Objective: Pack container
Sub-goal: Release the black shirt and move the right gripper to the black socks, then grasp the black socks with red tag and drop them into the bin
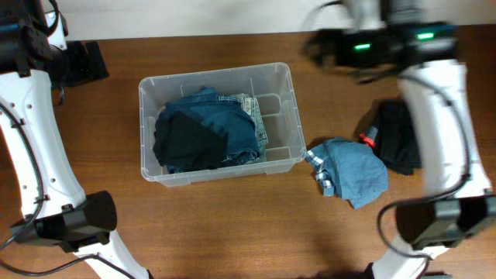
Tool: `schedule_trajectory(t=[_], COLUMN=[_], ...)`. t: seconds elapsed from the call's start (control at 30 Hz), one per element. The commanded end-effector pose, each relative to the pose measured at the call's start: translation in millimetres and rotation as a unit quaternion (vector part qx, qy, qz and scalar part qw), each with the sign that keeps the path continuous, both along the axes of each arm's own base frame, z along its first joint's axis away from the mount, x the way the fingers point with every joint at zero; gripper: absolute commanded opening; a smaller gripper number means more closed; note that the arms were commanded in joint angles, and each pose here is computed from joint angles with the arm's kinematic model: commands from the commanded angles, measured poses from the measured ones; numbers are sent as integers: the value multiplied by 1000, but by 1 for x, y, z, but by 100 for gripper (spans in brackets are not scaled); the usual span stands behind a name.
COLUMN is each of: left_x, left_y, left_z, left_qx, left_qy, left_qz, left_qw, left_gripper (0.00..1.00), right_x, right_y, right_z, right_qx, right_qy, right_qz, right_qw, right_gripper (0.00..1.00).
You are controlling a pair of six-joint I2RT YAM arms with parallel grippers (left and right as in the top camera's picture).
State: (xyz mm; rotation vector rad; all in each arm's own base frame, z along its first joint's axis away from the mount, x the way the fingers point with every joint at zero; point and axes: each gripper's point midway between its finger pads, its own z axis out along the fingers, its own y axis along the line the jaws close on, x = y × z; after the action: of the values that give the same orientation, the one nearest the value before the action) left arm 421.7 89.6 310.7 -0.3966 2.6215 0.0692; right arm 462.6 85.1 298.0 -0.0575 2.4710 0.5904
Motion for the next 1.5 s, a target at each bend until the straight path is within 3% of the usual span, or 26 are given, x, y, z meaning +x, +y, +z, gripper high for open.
schedule_trajectory(t=[0.0,0.07,0.2,0.4,0.6,0.63,0.7,0.77,0.87,0.9,1.0,1.13,1.27,1.47], left_x=[0,0,0,0,0,0,0,0,0,0,0,0,0,0], left_y=[2,2,2,2,2,2,2,2,2,2,2,2,2,2], left_z=[5,5,5,5,5,5,5,5,5,5,5,5,5,5], left_qx=[2,2,2,2,2,2,2,2,2,2,2,2,2,2], left_qy=[-8,-8,-8,-8,-8,-8,-8,-8,-8,-8,-8,-8,-8,-8], left_qz=[1,1,1,1,1,1,1,1,1,1,1,1,1,1], left_qw=[1000,1000,1000,1000,1000,1000,1000,1000,1000,1000,1000,1000,1000,1000], left_gripper=[99,99,99,99,99,99,99,99,99,99,100,99,99,99], right_x=[2,-16,-51,-78,-78,-79,-83,-86,-85,-82,-65,-36,-35,-53], right_y=[-128,-216,-273,-279,-237,-234,-230,-229,-230,-227,-214,-179,-103,44], right_z=[-38,-83,-162,-253,-290,-294,-303,-305,-302,-291,-245,-129,-21,45], right_qx=[8,22,36,65,113,113,114,116,123,142,200,287,257,247], right_qy=[69,122,206,277,256,256,259,265,272,270,234,116,7,-44], right_qz=[-151,-234,-262,-259,-173,-172,-172,-174,-189,-192,-170,-99,16,178], right_qw=[986,964,942,923,944,944,944,941,936,933,936,946,966,951], right_gripper=[98,99,99,98,99,92,60,36,12,5,4,4,4,4])
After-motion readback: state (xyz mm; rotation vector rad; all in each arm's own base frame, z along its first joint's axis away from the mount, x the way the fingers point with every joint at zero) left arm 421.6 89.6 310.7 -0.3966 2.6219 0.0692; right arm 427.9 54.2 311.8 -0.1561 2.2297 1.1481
